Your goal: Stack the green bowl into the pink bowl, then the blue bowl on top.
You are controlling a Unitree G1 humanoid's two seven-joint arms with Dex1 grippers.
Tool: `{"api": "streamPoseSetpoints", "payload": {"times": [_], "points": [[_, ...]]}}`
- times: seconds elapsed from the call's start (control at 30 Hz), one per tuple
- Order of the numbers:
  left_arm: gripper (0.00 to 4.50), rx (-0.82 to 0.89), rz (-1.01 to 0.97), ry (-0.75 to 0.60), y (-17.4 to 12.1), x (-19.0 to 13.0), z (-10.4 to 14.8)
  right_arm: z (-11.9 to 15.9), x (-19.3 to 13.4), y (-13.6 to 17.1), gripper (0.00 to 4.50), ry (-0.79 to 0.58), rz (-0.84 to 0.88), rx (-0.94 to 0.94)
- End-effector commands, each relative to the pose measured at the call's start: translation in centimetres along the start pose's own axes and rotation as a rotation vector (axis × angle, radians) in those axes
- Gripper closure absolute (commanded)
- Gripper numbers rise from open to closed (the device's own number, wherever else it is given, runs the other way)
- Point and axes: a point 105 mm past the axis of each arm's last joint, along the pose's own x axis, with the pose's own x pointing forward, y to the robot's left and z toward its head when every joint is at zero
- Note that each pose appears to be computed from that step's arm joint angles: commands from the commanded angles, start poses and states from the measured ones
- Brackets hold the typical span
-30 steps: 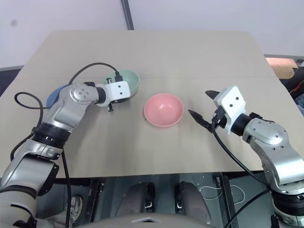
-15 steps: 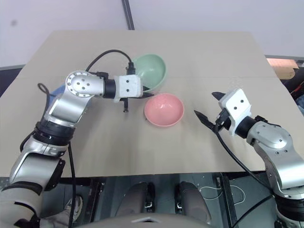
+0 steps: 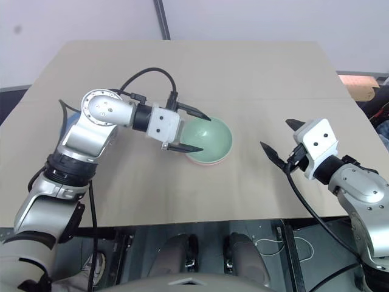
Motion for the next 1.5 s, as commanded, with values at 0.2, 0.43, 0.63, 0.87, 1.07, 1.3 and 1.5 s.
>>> {"api": "streamPoseSetpoints", "payload": {"times": [0.2,0.43,0.63,0.87,1.07,1.3,1.5], "points": [[0.86,-0.310,0.603,0.534,2.7,-9.1,-8.3,1.4,1.6,1.1,0.00,-0.081,0.132,-0.019],[0.86,-0.479,0.765,1.126,-2.4,-17.0,-13.5,1.7,4.0,1.8,0.00,-0.118,0.265,-0.020],[0.86,-0.562,0.718,1.171,-5.1,-16.8,-12.7,1.6,4.9,1.9,0.00,-0.130,0.317,-0.026],[0.86,-0.609,0.778,1.152,-4.6,-16.7,-12.3,1.5,5.1,1.8,0.00,-0.133,0.323,-0.034],[0.86,-0.713,0.913,1.268,-5.6,-19.9,-12.3,1.4,5.1,1.8,0.00,-0.136,0.327,-0.032],[0.86,-0.837,1.031,1.390,-7.9,-23.1,-12.8,1.6,6.0,2.2,0.00,-0.153,0.361,-0.034],[0.86,-0.876,0.984,1.375,-9.0,-21.4,-14.4,1.7,6.0,2.2,0.00,-0.164,0.378,-0.045]]}}
